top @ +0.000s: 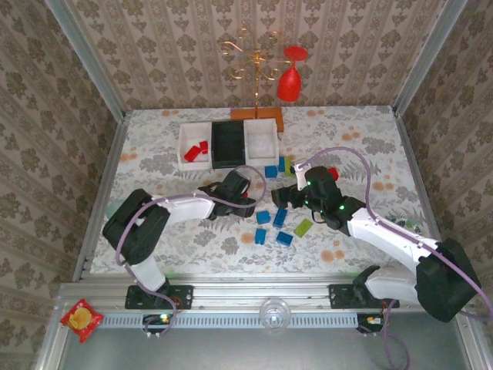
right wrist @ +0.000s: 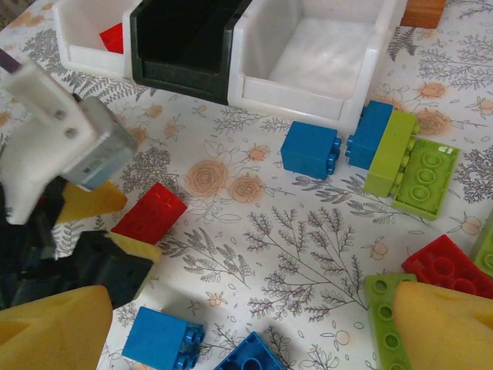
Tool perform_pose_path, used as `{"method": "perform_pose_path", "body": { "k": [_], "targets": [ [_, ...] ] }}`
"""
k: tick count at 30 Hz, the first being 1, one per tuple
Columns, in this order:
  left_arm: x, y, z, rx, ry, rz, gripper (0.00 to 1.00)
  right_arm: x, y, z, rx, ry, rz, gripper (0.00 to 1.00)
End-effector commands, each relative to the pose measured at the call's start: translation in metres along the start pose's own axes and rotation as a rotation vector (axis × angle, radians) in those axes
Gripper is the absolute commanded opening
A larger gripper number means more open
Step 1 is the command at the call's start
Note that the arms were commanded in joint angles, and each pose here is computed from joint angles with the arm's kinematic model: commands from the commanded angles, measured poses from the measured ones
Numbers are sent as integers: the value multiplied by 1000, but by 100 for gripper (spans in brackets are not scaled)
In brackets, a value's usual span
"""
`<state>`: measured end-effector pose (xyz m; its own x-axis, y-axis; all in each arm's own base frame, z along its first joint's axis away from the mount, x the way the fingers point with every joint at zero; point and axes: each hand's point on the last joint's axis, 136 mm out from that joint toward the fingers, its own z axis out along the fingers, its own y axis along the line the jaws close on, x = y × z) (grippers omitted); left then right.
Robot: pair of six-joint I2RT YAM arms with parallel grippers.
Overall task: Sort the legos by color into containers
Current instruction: Pick up the lego from the center of the table, then place the lego in the container.
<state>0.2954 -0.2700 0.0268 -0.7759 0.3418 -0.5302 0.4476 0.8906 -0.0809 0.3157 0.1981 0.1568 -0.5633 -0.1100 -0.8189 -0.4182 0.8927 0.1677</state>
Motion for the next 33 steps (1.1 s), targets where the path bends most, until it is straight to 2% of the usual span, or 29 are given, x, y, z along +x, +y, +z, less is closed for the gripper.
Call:
{"method": "perform_pose_path", "body": {
  "k": [1,9,14,18,22,25,28,33],
  "targets": [
    [-5,-2,6,-8,12,2,68,-2,1,1,-7,-6,-5,95],
    [-11,10,17,-83,-17,2,42,0,-1,4,8,11,-1,95],
    [-30,33,-7,-124,-117,-51,34,0,-3,3,17,8,0,96],
    [-62,73,-43,-145,-243,-137,33,0,-2,4,12,10,4,96],
    [-93,123,-63,-187,-318,-215,33,1,0,5,-3,15,9,95],
    [-115,159,-62,-232,-335,-251,33,2,1,7,-5,19,10,96],
    [-128,186,-47,-279,-311,-270,34,3,-2,8,13,26,12,96],
    [-145,214,-22,-301,-274,-300,38,7,-18,11,102,42,11,95]
  ]
}}
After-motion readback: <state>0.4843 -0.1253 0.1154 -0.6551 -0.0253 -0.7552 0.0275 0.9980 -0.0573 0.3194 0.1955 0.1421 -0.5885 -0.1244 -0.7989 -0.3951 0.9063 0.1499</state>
